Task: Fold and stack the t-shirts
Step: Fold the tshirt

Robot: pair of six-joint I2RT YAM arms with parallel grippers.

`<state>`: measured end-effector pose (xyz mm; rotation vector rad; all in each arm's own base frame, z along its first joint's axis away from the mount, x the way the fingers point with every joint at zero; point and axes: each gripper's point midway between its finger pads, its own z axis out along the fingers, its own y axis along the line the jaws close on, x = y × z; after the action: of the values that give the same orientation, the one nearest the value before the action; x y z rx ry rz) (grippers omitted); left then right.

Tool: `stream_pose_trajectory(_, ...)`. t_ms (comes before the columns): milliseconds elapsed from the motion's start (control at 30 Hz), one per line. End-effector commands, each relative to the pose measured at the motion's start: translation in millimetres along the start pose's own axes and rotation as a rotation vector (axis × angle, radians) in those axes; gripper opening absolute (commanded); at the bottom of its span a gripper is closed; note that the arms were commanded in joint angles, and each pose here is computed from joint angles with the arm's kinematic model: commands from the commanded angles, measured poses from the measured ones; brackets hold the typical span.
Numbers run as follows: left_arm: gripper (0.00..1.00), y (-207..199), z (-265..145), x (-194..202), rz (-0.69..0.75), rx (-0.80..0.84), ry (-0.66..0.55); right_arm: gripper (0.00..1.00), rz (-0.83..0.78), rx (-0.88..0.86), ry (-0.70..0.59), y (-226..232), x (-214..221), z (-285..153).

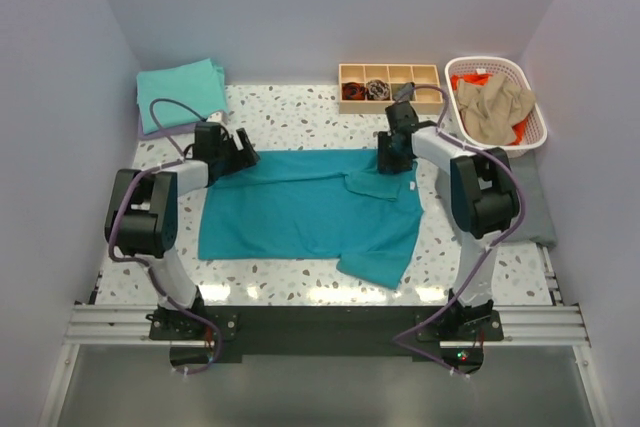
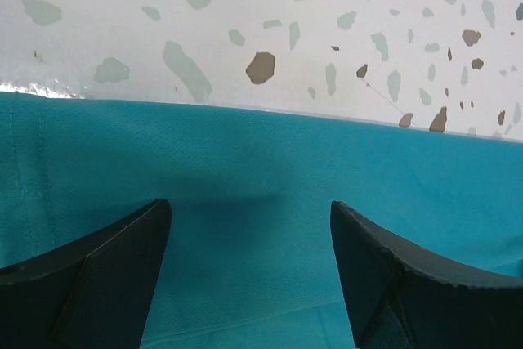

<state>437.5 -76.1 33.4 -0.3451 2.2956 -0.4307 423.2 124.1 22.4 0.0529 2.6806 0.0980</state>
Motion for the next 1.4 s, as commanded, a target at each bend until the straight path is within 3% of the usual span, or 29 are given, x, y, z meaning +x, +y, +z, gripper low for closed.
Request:
stream_pose_trajectory(0,0.84,13,12,-10,0.034,-0.077,-0.008,0.49,0.018,0.123,0.017,-17,-7,15)
stream_pose_trajectory(433,0.85,4,25,-22,0.067,-0.032,-0.027,0.50,-0.044,0.066,-0.019,-5,-26,29)
stream_pose_trajectory(600,0.88,-20,-8,-54,0.079,0.040,-0.154,0.50,-0.042,0.014,-0.208,0,-60,-32)
stream_pose_trajectory(667,1.00,-25,-22,-58,0.073,0.051,-0.181,0.51,-0.043,0.004,-0.261,0,-68,-57)
stream_pose_trajectory(733,1.00,-40,-45,-69,0.053,0.095,-0.222,0.51,-0.024,0.001,-0.312,-3,-71,-89)
stream_pose_trajectory(867,1.00,-50,-75,-56,0.030,0.147,-0.218,0.59,0.064,-0.020,-0.291,-9,-38,-115)
stream_pose_trajectory(900,1.00,-56,-89,-57,0.027,0.172,-0.235,0.60,0.094,-0.022,-0.240,-12,-12,-108)
stream_pose_trajectory(1067,1.00,-43,-118,-8,0.013,0.166,-0.200,0.60,0.200,-0.059,-0.109,-23,81,-115)
stream_pose_trajectory(1367,1.00,-19,-154,41,0.011,0.124,-0.207,0.57,0.355,-0.065,-0.014,-36,178,-137)
